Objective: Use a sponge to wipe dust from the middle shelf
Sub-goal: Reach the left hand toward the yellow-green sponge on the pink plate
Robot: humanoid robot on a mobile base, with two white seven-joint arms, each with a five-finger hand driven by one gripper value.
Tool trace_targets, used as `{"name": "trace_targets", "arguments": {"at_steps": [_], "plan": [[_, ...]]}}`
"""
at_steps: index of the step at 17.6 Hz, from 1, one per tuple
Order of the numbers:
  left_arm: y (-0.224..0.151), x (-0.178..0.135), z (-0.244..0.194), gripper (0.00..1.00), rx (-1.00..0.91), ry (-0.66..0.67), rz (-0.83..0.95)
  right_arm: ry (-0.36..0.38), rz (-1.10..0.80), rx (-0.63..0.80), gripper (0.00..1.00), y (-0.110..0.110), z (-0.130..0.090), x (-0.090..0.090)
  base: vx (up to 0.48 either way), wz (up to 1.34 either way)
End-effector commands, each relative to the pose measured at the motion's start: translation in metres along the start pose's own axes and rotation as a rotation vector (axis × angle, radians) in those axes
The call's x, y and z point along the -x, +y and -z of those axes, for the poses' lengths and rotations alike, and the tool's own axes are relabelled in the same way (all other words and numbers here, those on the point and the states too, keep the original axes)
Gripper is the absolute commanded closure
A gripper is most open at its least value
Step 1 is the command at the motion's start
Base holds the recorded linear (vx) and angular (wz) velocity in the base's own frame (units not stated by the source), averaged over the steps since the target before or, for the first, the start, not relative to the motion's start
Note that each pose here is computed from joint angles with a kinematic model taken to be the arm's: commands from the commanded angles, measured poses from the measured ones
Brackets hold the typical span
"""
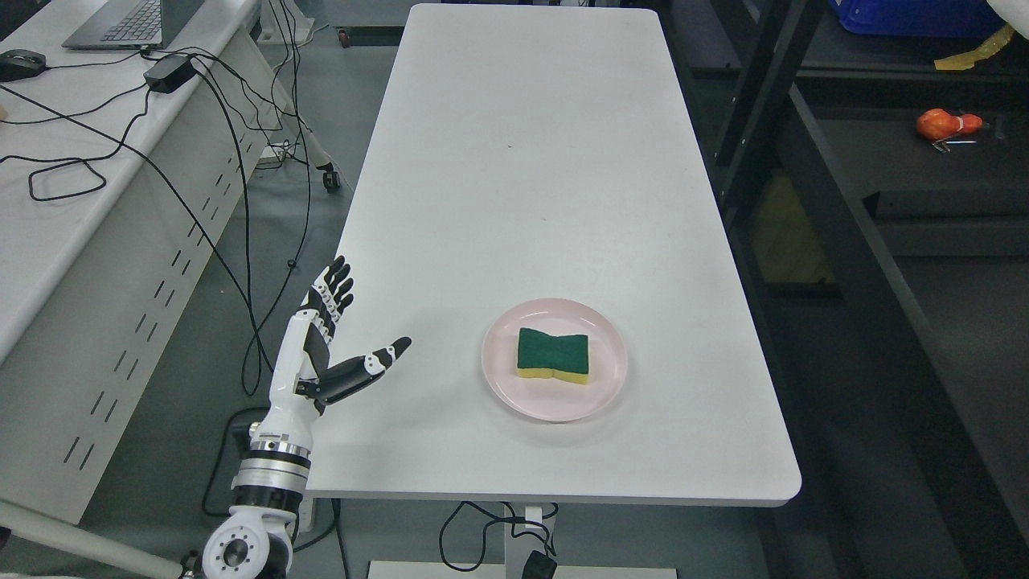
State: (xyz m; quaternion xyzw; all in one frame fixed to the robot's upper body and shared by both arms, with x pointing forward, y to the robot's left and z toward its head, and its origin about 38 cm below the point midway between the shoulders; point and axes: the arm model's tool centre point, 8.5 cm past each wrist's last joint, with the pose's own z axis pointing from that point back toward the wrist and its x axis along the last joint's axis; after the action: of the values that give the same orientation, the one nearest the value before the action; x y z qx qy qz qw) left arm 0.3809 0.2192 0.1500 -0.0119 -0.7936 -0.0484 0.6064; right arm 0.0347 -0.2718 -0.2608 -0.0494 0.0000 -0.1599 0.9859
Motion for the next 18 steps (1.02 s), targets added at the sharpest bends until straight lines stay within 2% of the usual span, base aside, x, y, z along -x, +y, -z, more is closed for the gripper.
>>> {"name": "trace_targets", "arguments": {"at_steps": [1, 4, 6, 8, 11, 15, 18], "plan": [[0.002, 0.001, -0.001, 0.01, 0.010, 0.002, 0.016, -0.022, 0.002, 0.015, 0.00, -0.010, 0.000, -0.009, 0.000, 0.00], [0.002, 0.001, -0.001, 0.01, 0.013, -0.002, 0.018, -0.023, 0.002, 0.015, 0.00, -0.010, 0.000, -0.010, 0.014, 0.02], [0.016, -0.003, 0.009, 0.01, 0.043, -0.010, 0.088, -0.022, 0.001, 0.015, 0.00, -0.010, 0.000, -0.009, 0.017, 0.01], [0.054, -0.002, 0.024, 0.02, 0.131, 0.017, 0.349, -0.023, 0.002, 0.015, 0.00, -0.010, 0.000, -0.010, 0.009, 0.00], [0.069, -0.011, 0.059, 0.04, 0.267, -0.108, 0.732, -0.022, 0.002, 0.015, 0.00, -0.010, 0.000, -0.009, -0.013, -0.04], [0.035, -0.025, 0.085, 0.06, 0.612, -0.256, 1.234, -0.022, 0.002, 0.015, 0.00, -0.010, 0.000, -0.009, -0.016, 0.01], [0.008, -0.027, 0.103, 0.07, 0.827, -0.312, 1.471, -0.022, 0.002, 0.015, 0.00, -0.010, 0.000, -0.009, 0.008, 0.00]]}}
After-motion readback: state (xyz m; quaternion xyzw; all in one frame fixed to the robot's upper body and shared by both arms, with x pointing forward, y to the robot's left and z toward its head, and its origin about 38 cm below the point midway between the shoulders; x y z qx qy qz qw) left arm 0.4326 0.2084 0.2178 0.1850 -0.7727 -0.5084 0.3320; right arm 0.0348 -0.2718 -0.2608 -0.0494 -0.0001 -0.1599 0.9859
